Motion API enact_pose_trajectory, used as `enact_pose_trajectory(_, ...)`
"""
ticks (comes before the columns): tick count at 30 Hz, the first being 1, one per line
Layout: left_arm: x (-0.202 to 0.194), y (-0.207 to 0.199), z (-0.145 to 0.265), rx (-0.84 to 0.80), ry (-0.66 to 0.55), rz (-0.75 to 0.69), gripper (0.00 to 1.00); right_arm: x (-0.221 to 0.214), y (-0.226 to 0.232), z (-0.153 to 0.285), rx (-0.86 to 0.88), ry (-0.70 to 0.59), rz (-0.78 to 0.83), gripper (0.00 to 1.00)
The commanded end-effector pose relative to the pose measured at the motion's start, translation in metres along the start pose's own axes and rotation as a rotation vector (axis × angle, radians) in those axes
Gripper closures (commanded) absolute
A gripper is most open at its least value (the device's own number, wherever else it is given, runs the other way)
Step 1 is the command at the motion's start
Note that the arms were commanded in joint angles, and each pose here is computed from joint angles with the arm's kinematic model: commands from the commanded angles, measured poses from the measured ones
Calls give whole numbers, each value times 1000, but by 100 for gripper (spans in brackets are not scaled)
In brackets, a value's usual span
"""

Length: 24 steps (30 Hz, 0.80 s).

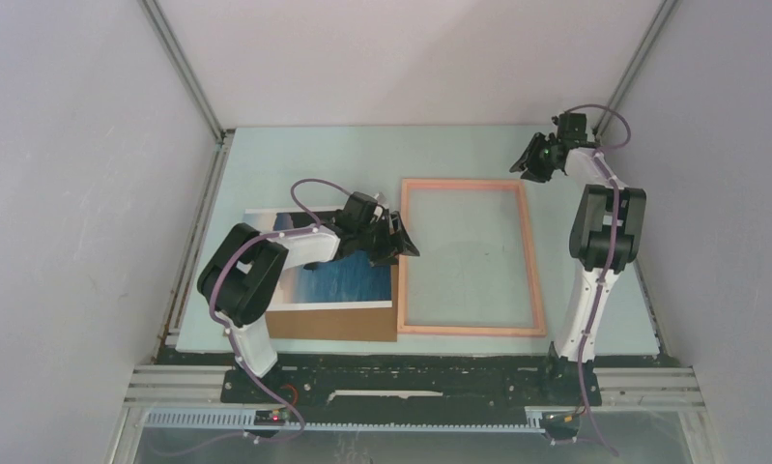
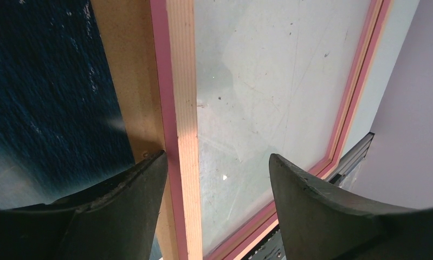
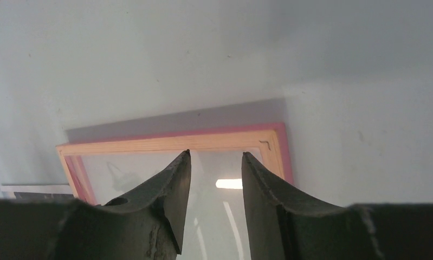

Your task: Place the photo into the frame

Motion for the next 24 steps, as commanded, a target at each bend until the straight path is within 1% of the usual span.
enact_pose_trajectory(1,5,-7,9,-6,-17,-36,23,6,19,-9,27,-9,18,53)
enact_pose_trajectory(4,6,-8,8,-9,-15,-36,23,0,15,-19,11,2,18,53)
enact_pose_trajectory(7,6,-7,8,-7,-14,-35,23,-6,8,-28,-11,43,4,53)
enact_pose_trajectory(9,6,-7,8,-5,-18,-36,23,-14,6,-28,-29,70,-6,54)
enact_pose_trajectory(12,5,-6,8,-5,-18,-32,23,-23,5,-23,-35,77,-27,54)
enact_pose_trajectory(15,6,-7,10,-7,-23,-34,23,-26,6,-22,-26,102,-36,54)
enact_pose_trajectory(18,5,-8,11,-9,-23,-35,23,-17,12,-16,-2,83,-19,53)
enact_pose_trajectory(21,5,-8,12,-10,-27,-35,23,9,24,-2,20,14,11,53)
enact_pose_trajectory(24,5,-7,12,-8,-26,-34,23,27,30,3,28,-17,27,53)
Point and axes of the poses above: each gripper's point midway between its finger pads, its own z axis back along the fingers, its own y axis along the line the jaws close on, x = y × z, the point moved 10 cm from there along z, back along the fingers, and after that the axes turned 6 degrees about z, right-handed, at the moved point
